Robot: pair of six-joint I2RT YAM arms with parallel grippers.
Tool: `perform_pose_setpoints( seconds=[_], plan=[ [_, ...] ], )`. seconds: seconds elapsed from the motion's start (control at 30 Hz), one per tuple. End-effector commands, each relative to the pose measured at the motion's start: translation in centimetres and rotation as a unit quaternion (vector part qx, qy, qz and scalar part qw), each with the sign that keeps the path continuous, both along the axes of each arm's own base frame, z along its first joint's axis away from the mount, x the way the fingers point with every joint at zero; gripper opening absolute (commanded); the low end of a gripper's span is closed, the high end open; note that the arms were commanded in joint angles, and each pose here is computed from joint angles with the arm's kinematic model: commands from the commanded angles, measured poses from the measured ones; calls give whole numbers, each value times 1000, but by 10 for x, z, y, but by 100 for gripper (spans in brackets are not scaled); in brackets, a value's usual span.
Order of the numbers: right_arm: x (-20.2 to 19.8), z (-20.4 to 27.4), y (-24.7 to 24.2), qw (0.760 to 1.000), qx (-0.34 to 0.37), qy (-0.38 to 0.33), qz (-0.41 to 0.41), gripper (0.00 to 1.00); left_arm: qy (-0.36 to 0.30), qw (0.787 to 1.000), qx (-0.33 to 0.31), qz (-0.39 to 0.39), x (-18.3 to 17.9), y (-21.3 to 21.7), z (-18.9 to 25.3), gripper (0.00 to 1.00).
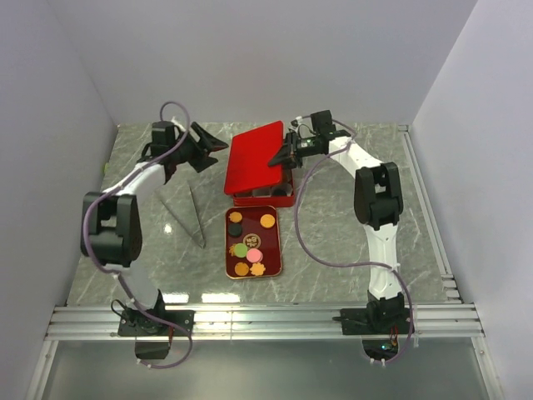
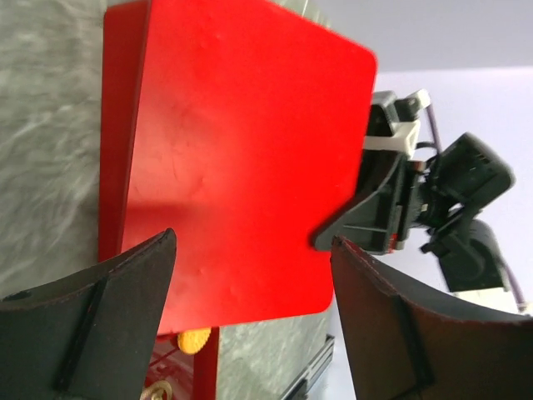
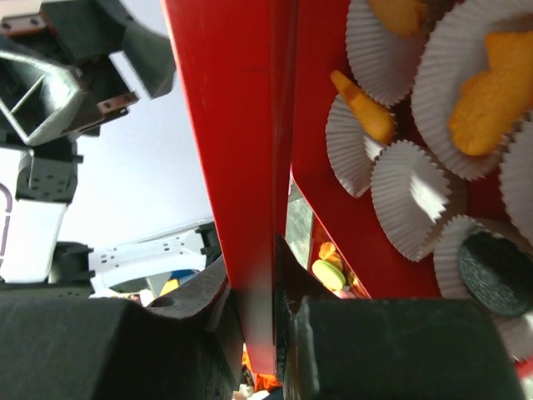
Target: Pack the cookies
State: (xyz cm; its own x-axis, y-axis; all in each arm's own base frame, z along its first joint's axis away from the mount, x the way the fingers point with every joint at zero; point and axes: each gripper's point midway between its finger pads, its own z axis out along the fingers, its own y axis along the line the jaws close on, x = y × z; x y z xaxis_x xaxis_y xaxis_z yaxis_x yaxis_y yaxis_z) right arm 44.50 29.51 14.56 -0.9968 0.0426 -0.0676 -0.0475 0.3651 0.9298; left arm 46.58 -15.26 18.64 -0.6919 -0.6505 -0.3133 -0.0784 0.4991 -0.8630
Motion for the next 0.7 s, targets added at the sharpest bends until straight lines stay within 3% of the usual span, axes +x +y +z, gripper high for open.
perform_pose_setpoints(
  seconds=[0.0,0.3,0.67],
  plan=[
    [10,14,-24,1000,7,-17,-19,1,-34,999,21,-33,16,-24,6,80],
    [6,-8,-47,999,-4,19,-37,2,19,997,77,1,36,-18,-38,80],
    [-14,-14,-52,998,-16,41,-38,4,34,994,90,-53,52,-48,-65,78]
  ],
)
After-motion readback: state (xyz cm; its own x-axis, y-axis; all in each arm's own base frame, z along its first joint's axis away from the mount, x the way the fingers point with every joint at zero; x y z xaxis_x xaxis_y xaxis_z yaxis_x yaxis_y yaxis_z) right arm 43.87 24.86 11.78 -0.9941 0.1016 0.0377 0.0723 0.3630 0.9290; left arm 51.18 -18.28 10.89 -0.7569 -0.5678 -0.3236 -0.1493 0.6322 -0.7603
